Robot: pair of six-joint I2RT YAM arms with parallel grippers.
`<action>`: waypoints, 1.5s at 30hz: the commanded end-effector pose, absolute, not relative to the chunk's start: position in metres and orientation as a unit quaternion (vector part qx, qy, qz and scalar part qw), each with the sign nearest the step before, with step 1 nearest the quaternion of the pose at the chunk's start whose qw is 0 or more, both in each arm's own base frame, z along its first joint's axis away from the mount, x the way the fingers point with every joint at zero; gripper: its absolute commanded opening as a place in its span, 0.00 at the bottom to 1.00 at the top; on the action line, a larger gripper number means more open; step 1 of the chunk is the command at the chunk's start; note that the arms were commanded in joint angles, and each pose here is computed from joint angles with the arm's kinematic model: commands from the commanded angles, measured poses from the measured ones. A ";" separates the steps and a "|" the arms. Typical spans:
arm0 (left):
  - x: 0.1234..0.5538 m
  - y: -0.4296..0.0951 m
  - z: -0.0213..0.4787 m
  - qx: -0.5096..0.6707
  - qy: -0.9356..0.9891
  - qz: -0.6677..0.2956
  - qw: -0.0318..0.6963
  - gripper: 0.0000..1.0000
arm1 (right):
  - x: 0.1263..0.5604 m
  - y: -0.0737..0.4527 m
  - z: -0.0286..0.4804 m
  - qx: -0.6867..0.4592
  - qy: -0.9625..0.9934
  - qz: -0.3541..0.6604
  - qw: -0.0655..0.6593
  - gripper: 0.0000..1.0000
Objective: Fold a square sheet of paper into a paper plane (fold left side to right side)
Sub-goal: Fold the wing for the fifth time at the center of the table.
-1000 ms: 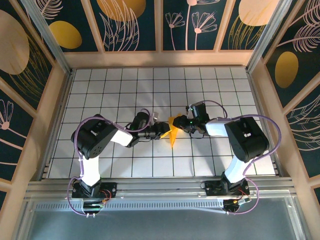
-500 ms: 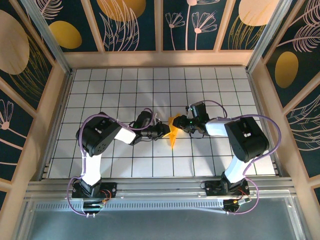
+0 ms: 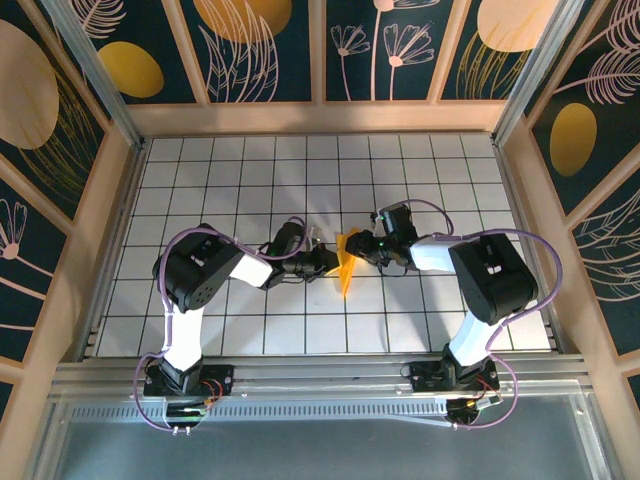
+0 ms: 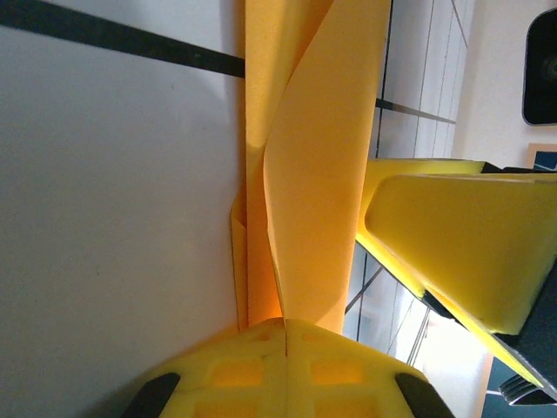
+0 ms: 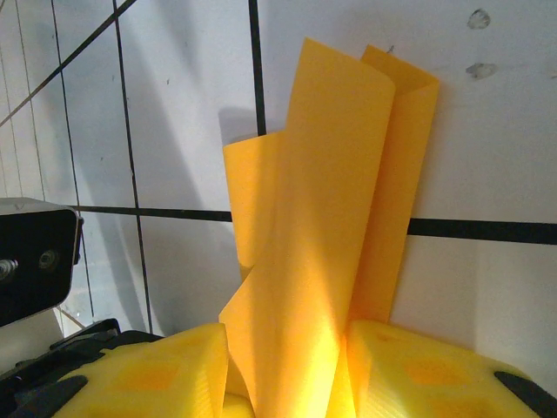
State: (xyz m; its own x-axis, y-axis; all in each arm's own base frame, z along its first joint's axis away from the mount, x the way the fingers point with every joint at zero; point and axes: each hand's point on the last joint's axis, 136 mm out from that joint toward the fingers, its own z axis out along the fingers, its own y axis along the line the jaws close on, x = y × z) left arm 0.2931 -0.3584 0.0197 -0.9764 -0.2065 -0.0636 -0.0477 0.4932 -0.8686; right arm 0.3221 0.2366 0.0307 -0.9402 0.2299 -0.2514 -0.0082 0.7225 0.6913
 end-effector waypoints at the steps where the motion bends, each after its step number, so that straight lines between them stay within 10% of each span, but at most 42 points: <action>1: 0.295 -0.350 -0.005 -0.081 0.881 -0.459 0.078 0.03 | 0.319 0.235 0.019 0.053 0.925 0.343 0.153 0.41; 31: 0.293 -0.331 -0.039 -0.101 0.916 -0.382 0.067 0.00 | 0.327 0.221 0.067 0.053 0.910 0.357 0.202 0.42; 45: 0.291 -0.325 -0.041 -0.109 0.921 -0.366 0.069 0.00 | 0.330 0.246 0.061 0.029 0.903 0.391 0.178 0.22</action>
State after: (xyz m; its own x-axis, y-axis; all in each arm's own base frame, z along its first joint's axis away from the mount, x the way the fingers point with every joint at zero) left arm 0.2946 -0.3589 0.0155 -0.9817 -0.1824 -0.0550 -0.0559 0.5519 -0.8320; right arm 0.3221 0.2353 0.0530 -0.9394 0.2055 -0.2746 -0.0485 0.7129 0.6995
